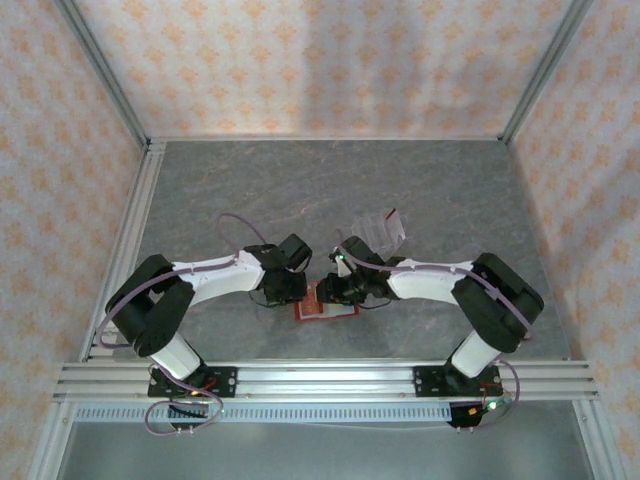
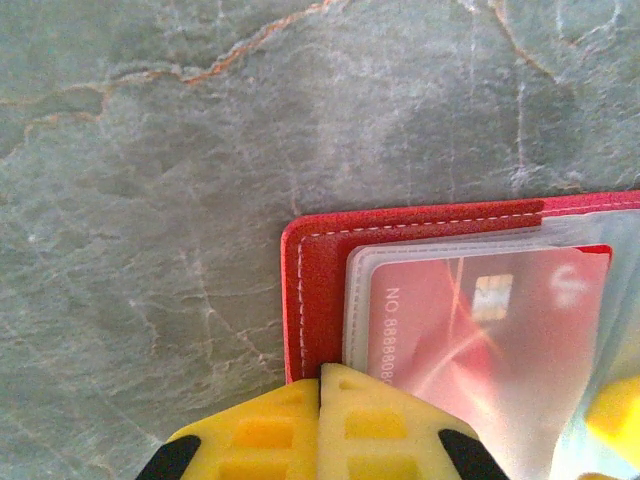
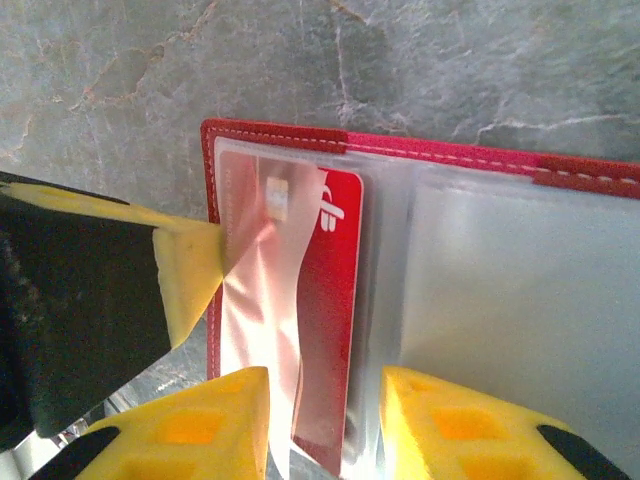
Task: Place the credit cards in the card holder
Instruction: Insert the credit card into the card slot, then flip over the card slot in the card holder.
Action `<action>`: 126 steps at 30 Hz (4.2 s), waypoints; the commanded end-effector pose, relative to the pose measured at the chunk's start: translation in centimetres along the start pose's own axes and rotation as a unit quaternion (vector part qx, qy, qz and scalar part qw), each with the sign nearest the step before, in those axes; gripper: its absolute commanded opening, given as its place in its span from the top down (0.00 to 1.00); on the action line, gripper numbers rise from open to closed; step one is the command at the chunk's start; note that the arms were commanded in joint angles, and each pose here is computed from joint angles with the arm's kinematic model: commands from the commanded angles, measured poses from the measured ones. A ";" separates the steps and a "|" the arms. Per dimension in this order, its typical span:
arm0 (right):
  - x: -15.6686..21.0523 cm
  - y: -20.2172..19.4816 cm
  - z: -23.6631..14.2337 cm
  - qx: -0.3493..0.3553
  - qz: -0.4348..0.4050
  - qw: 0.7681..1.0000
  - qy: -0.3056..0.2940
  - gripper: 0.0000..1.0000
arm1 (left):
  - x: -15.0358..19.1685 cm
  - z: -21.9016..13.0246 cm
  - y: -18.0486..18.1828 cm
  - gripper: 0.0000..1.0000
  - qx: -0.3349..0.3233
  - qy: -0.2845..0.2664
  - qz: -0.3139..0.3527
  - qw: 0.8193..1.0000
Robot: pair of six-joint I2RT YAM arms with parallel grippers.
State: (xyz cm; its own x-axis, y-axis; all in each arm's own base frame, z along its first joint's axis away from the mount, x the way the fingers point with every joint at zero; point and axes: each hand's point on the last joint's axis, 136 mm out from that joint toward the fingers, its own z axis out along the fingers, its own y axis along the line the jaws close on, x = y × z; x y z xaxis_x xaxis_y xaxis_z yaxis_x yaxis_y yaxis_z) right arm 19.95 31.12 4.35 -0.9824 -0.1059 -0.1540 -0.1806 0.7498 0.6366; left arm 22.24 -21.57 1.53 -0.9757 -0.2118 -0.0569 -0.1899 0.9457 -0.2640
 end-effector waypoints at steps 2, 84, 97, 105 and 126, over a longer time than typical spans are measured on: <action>-1.2 1.5 -2.5 0.014 -0.034 0.999 -0.020 0.65 | 2.6 2.0 2.9 1.00 -0.048 0.041 0.000 0.998; -2.4 0.8 -0.5 0.156 -0.086 0.984 -0.018 1.00 | 3.2 2.1 2.4 1.00 -0.017 0.045 -0.018 0.999; -2.0 2.2 1.0 0.100 -0.044 0.994 -0.001 1.00 | 3.3 2.0 1.7 1.00 0.010 0.046 -0.036 0.998; -1.7 2.6 1.7 0.081 -0.030 0.996 0.010 1.00 | 3.3 2.1 1.6 1.00 0.014 0.045 -0.039 0.998; -1.5 2.9 2.6 0.076 -0.025 0.996 0.036 0.89 | 2.7 0.2 2.1 1.00 0.024 0.032 -0.051 0.998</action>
State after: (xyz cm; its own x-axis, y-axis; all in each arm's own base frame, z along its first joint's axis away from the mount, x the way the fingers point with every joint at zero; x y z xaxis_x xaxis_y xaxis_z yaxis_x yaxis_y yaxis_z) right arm 21.11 34.22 3.93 -0.9739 -0.1770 -0.1420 -0.2242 0.8473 0.4815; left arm 21.38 -21.90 1.71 -0.9605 -0.2763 -0.0338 -0.2434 0.8924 -0.3799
